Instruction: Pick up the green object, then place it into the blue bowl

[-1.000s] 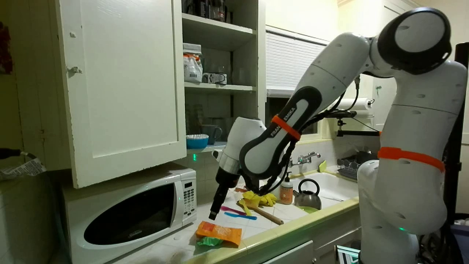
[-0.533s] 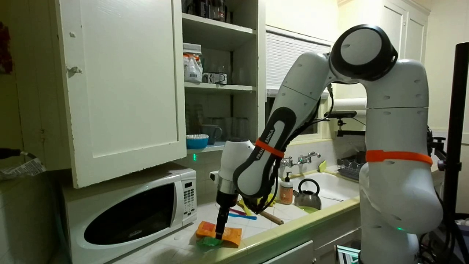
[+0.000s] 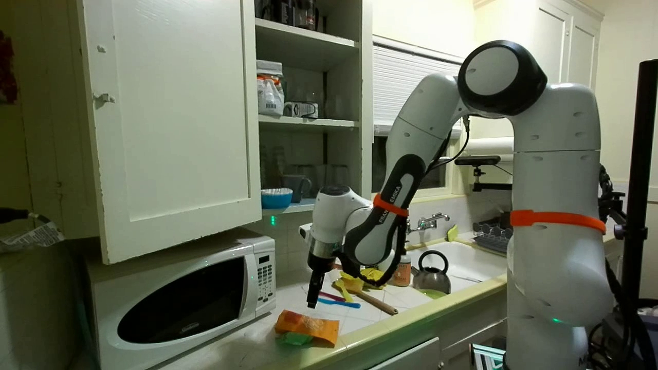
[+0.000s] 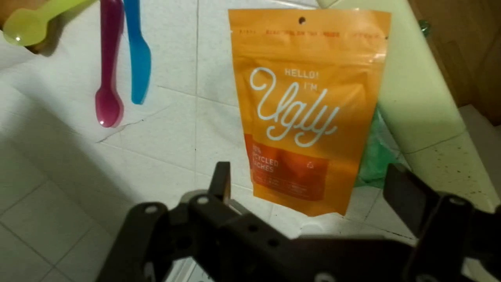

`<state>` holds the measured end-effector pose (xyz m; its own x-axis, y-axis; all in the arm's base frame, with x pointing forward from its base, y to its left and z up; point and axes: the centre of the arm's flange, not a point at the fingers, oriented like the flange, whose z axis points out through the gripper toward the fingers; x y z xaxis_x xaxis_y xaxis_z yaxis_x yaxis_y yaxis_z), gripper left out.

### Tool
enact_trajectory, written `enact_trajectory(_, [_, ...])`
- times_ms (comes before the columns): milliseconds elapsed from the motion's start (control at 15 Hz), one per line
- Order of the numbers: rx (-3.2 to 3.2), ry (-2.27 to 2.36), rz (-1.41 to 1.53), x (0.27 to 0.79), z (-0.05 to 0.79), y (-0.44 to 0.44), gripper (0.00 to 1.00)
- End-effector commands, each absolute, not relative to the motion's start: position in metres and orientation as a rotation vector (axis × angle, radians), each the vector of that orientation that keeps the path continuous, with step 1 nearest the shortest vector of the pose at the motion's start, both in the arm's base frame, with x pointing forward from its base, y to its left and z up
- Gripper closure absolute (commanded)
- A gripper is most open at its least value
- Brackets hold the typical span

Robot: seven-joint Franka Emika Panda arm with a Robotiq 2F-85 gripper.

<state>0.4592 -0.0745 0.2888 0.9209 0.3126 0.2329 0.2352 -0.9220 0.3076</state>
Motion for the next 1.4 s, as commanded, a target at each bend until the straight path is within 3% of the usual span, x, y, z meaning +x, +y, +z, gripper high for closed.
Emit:
enact_trajectory(0, [2.828, 0.385, 0.317, 0.447, 0.249, -0.05, 0.0])
enact_trajectory(667, [2.782, 0.426, 0.319, 0.45, 0.207, -0.005, 0.01])
enact_trajectory(800, [2.765, 0.432, 0.331, 0.46, 0.205, -0.002, 0.07])
enact_trajectory(867, [2.755, 0.44, 0.329, 0.465, 0.203, 0.001, 0.18])
enact_trajectory(1000, [2.734, 0.478, 0.329, 0.474, 0.198, 0.01, 0.26])
enact_trajectory(1133, [2.696, 0.511, 0.333, 0.482, 0.192, 0.019, 0.2])
enact_trajectory(1333, [2.645, 0.55, 0.337, 0.495, 0.186, 0.032, 0.22])
